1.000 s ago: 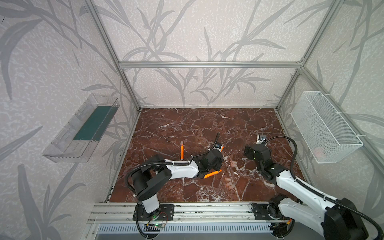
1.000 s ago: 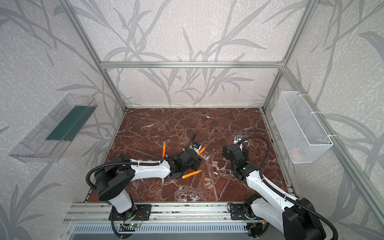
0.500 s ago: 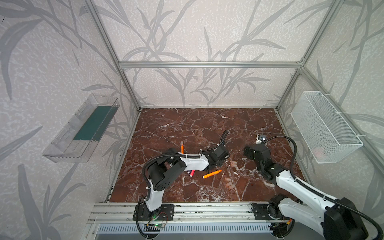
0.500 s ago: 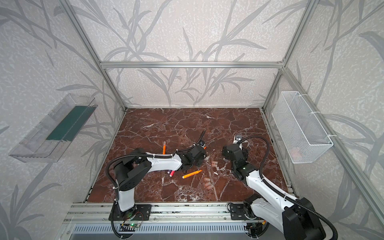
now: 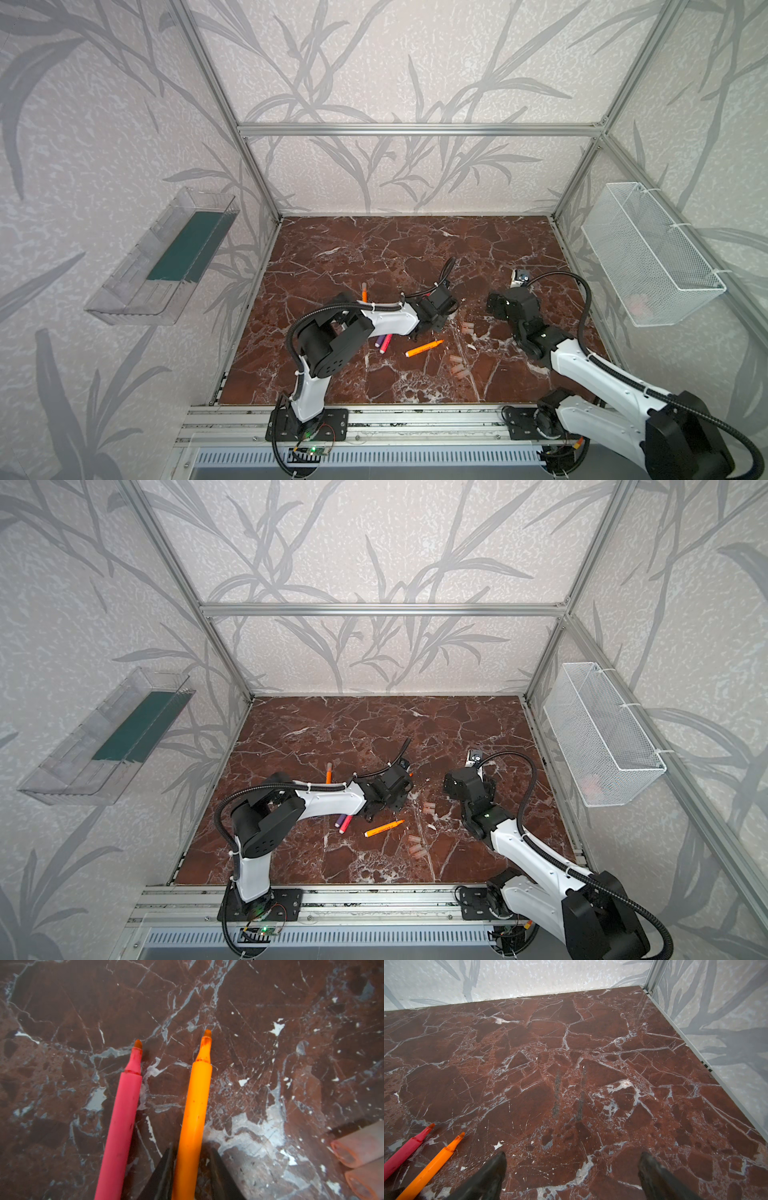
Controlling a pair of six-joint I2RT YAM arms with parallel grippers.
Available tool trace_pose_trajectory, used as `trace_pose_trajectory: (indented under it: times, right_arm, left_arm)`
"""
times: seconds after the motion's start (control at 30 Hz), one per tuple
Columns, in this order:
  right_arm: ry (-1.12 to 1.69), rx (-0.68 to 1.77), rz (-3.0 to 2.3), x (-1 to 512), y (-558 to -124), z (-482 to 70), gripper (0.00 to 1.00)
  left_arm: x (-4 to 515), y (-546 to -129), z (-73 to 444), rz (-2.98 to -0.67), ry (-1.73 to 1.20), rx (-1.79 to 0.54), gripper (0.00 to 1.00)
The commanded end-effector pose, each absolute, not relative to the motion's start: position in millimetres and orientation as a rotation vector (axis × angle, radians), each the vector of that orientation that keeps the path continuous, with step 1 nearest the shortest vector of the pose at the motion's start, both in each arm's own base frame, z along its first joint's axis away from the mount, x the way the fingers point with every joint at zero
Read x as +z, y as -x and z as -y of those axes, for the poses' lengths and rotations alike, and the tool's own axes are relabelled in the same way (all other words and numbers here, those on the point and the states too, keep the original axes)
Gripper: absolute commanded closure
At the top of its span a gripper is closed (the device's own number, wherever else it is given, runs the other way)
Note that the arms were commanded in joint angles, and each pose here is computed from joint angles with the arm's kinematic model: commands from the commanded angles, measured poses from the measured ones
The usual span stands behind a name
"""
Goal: Insert the pens into the pen caps
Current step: 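Reach the left gripper down and grasp the uncapped orange highlighter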
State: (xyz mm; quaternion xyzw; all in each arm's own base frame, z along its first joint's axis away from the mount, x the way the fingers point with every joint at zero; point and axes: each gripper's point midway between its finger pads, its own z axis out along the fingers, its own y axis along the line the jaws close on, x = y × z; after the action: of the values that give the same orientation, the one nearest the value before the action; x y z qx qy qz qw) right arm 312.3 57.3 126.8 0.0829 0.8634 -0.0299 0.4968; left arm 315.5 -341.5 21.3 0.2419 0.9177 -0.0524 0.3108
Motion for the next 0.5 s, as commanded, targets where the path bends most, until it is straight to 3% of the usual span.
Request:
trace_pose_trajectory:
  times: [0.0, 0.37, 0.47]
  right_arm:
    - [-0.219, -0.075, -2.072, 136.6, -316.2, -56.2, 0.03]
    - [-0.239, -0.052, -2.062, 143.5, -310.5, -54.4, 0.04]
    - [-0.248, 0.110, -2.097, 149.1, -301.4, -70.4, 0.05]
  left_arm:
    - [8.4, -307.4, 339.0, -2.477, -0.672, -0.129, 0.70]
    - [3.4, -306.6, 338.3, -2.489, -0.664, -0.150, 0.84]
    - [13.4, -305.0, 339.3, -2.477, -0.662, -0.185, 0.87]
